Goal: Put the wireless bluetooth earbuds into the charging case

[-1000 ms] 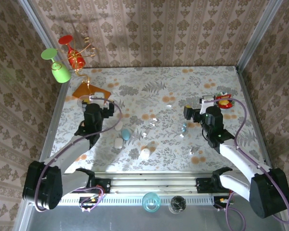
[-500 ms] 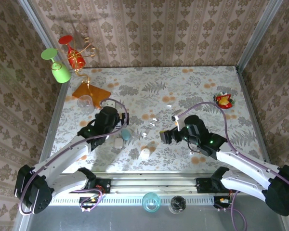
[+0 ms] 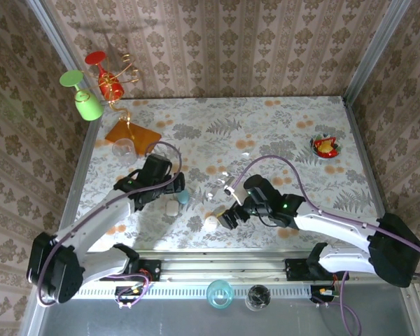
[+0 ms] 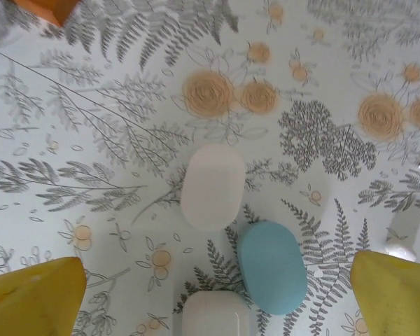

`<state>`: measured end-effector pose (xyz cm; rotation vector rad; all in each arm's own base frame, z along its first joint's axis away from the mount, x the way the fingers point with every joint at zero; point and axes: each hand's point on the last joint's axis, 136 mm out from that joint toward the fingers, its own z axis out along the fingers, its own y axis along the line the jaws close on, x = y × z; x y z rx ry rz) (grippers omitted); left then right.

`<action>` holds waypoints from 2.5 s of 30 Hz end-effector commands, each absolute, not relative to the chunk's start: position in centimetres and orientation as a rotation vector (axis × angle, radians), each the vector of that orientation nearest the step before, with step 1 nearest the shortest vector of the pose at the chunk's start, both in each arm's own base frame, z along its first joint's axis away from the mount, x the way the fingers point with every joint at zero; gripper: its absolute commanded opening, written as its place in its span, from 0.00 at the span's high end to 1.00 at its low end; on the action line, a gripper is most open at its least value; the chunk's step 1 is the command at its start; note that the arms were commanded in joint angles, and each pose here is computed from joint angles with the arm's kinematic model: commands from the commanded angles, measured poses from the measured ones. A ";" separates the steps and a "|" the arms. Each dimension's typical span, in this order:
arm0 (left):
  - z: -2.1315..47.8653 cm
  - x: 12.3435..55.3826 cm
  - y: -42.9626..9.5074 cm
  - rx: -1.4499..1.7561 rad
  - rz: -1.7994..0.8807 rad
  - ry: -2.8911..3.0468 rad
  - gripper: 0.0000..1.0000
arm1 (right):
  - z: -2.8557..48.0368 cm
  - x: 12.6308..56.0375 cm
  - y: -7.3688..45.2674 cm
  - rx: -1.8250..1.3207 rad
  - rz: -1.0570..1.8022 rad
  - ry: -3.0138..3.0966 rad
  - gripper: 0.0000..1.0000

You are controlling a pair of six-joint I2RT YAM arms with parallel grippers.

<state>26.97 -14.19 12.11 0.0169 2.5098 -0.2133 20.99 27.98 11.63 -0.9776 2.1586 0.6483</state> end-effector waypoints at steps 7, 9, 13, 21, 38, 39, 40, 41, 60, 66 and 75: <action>8.8 26.4 -17.9 -0.063 -0.260 2.704 0.06 | 13.2 22.1 30.2 -1.077 0.645 2.086 0.00; 8.1 26.3 -18.0 -0.126 -0.243 2.726 0.10 | 13.0 22.1 30.2 -1.085 0.637 2.091 0.00; 6.5 26.1 -19.0 -0.195 -0.262 2.757 0.17 | 12.8 22.3 30.2 -1.091 0.622 2.092 0.00; 3.6 25.4 -19.3 -0.286 -0.212 2.823 0.27 | 12.7 22.5 30.4 -1.105 0.646 2.085 0.00; 5.1 27.1 -20.9 0.038 -0.232 2.780 0.64 | 14.6 22.9 27.1 -0.927 0.608 2.083 0.00; 5.7 27.4 -21.7 0.141 -0.273 2.757 0.64 | 14.7 23.3 26.4 -0.863 0.603 2.102 0.00; 6.2 27.6 -22.4 0.235 -0.301 2.738 0.64 | 15.0 23.8 25.7 -0.798 0.602 2.121 0.00; 6.7 27.6 -22.8 0.304 -0.330 2.726 0.64 | 15.2 24.2 25.1 -0.730 0.608 2.139 0.00; 16.0 25.3 -29.0 1.286 -0.759 1.995 0.73 | 16.8 26.6 18.4 0.159 1.064 2.419 0.02; 17.5 22.8 -30.4 1.382 -1.021 1.826 0.77 | 18.1 26.4 20.9 0.216 1.349 2.392 0.07; 17.8 21.8 -32.0 1.497 -0.977 1.689 0.83 | 19.1 26.1 24.5 0.184 1.555 2.380 0.15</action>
